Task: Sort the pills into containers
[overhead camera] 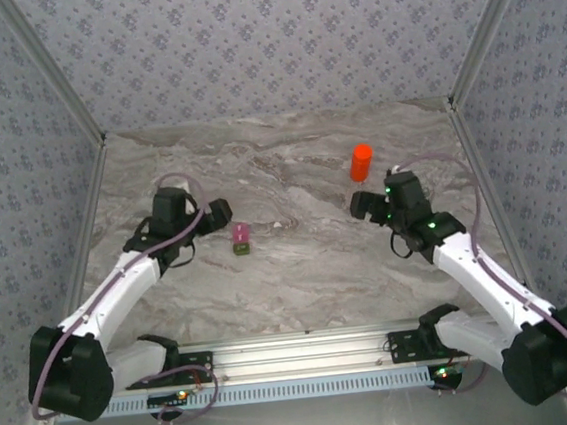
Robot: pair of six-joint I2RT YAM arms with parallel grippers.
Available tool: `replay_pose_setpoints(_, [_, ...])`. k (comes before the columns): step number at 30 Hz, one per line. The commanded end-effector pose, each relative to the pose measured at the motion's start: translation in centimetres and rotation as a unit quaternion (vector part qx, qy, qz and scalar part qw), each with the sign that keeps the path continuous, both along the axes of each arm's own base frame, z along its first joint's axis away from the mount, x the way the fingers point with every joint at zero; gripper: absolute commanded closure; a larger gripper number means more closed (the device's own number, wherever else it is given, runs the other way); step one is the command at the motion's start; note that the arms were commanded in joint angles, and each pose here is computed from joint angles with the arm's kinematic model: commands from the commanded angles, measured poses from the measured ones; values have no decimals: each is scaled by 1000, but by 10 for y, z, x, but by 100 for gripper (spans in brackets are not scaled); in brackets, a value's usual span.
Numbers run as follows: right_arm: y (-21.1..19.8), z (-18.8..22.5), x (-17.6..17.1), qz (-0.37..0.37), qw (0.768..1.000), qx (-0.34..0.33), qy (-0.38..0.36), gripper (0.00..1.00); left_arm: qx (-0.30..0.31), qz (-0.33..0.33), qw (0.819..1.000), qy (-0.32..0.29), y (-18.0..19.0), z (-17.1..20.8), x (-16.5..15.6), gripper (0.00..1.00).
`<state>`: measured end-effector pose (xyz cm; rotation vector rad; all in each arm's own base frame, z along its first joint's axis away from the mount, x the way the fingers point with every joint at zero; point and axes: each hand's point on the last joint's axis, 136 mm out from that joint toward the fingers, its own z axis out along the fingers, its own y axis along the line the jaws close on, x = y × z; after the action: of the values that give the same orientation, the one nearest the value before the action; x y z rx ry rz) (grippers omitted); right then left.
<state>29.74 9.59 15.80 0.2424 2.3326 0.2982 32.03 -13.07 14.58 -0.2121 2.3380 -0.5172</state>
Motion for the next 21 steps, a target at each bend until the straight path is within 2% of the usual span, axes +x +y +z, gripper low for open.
replay_pose_setpoints(1, [-2, -21, -13, -13, 997, -51, 52, 0, -18, -7, 1000, 25, -19, -21, -14, 0])
replay_pose_setpoints(4, [17, -32, -13, 22, 997, -20, 67, 0, -21, -28, 999, 38, -39, -37, -17, 0])
replay_pose_setpoints(9, [28, -39, -14, 36, 996, 11, 76, 0, -3, -63, 997, 49, -67, -53, -15, 0])
replay_pose_setpoints(21, [1, -33, -8, -2, 997, 28, 77, 0, 0, -69, 996, 58, -97, -74, -3, 0])
